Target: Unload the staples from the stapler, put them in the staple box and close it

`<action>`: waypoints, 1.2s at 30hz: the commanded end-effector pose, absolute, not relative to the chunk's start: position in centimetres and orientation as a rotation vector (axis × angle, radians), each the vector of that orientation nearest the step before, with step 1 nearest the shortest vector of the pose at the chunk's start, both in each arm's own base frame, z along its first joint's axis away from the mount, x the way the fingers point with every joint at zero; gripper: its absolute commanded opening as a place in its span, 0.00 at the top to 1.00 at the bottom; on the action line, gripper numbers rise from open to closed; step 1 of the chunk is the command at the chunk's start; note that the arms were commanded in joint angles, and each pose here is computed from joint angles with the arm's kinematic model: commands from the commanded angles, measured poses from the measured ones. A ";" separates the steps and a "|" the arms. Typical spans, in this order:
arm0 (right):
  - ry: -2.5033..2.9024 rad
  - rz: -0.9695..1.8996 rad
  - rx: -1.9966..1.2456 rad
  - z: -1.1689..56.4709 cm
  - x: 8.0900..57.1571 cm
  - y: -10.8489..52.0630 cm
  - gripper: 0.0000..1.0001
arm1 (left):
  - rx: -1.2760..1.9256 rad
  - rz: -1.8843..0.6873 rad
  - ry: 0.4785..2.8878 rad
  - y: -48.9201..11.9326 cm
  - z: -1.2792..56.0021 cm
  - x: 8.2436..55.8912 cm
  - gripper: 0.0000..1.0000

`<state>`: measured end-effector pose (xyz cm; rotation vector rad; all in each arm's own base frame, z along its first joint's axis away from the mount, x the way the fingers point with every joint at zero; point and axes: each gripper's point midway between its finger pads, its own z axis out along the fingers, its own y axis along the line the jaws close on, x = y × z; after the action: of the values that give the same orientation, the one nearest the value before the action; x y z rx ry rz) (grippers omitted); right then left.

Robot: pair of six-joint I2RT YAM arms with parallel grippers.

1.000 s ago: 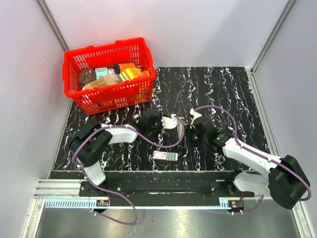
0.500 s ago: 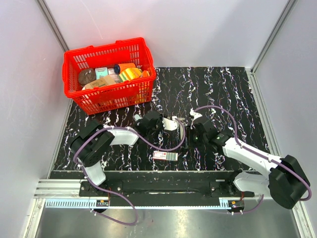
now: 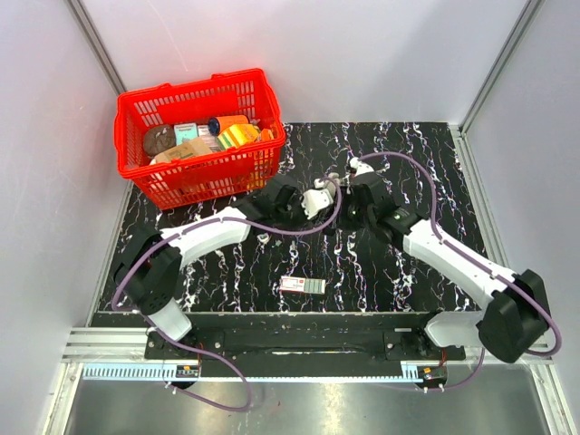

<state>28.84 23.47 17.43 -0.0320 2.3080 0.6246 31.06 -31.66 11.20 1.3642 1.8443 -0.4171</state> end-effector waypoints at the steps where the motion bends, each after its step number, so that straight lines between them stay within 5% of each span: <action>1: 2.187 0.389 0.143 18.9 35.1 19.0 1.00 | 1.520 -0.606 1.894 -32.4 11.3 26.2 0.70; 7: 2.176 0.190 0.136 17.9 37.8 16.5 1.00 | 1.418 -0.554 1.978 -29.2 12.6 29.3 0.50; 23: 2.367 0.011 0.109 9.1 43.3 16.8 1.00 | 1.433 -0.406 2.055 -21.8 8.1 31.5 0.47; 25: 2.382 0.021 0.110 8.6 43.3 17.1 0.89 | 1.458 -0.400 2.054 -22.0 7.4 31.9 0.48; 30: 2.372 0.048 0.142 9.1 42.9 17.1 0.35 | 1.508 -0.392 2.016 -22.9 7.1 33.2 0.47; 36: 2.308 0.133 0.163 12.1 41.5 17.0 0.18 | 1.528 -0.397 1.990 -23.1 7.6 33.0 0.47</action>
<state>41.03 16.66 6.84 0.1096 2.4465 0.0214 31.68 -21.76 5.01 1.5201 2.1074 -0.3933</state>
